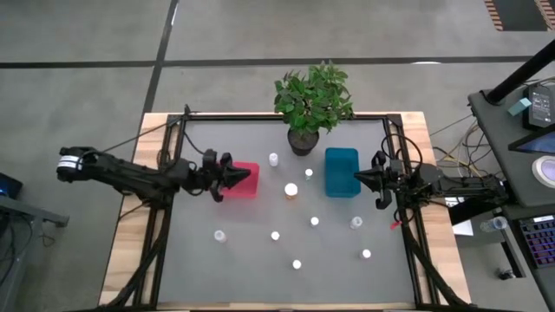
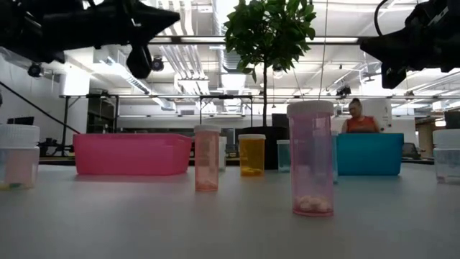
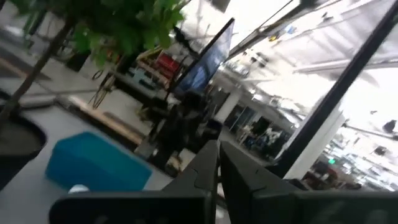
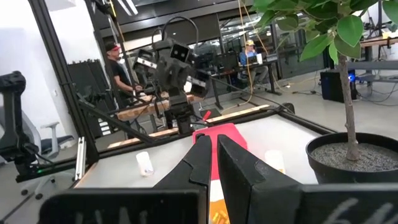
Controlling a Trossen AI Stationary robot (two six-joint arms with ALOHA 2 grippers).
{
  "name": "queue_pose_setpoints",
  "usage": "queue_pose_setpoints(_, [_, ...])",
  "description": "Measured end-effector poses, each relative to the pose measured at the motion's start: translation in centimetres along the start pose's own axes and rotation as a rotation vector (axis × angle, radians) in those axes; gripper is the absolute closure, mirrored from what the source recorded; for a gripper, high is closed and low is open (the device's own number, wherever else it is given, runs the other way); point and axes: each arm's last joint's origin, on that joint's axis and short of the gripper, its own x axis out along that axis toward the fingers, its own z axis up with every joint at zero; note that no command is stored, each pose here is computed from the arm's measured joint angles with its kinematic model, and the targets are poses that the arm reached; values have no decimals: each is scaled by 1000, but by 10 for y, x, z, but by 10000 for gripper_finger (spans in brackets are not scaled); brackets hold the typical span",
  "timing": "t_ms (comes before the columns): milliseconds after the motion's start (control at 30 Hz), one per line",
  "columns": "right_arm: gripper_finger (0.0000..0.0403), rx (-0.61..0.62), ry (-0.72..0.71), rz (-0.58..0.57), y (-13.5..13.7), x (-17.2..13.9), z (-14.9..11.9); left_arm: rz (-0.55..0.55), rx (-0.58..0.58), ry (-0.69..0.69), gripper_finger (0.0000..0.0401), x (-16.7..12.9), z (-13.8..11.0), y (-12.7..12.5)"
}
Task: Pick and place medicine bottles into bin by pill shape (circle, oval)
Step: Put the small pink pill bottle into the pink bin
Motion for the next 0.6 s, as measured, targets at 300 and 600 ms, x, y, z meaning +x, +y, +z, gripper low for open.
queue_pose_setpoints(300, [385,-1,0,0,0,0,0,36,4,54,401,6,-13,8])
queue_pose_setpoints(600, [385,-27,0,0,0,0,0,61,8,92,401,8,-21,13])
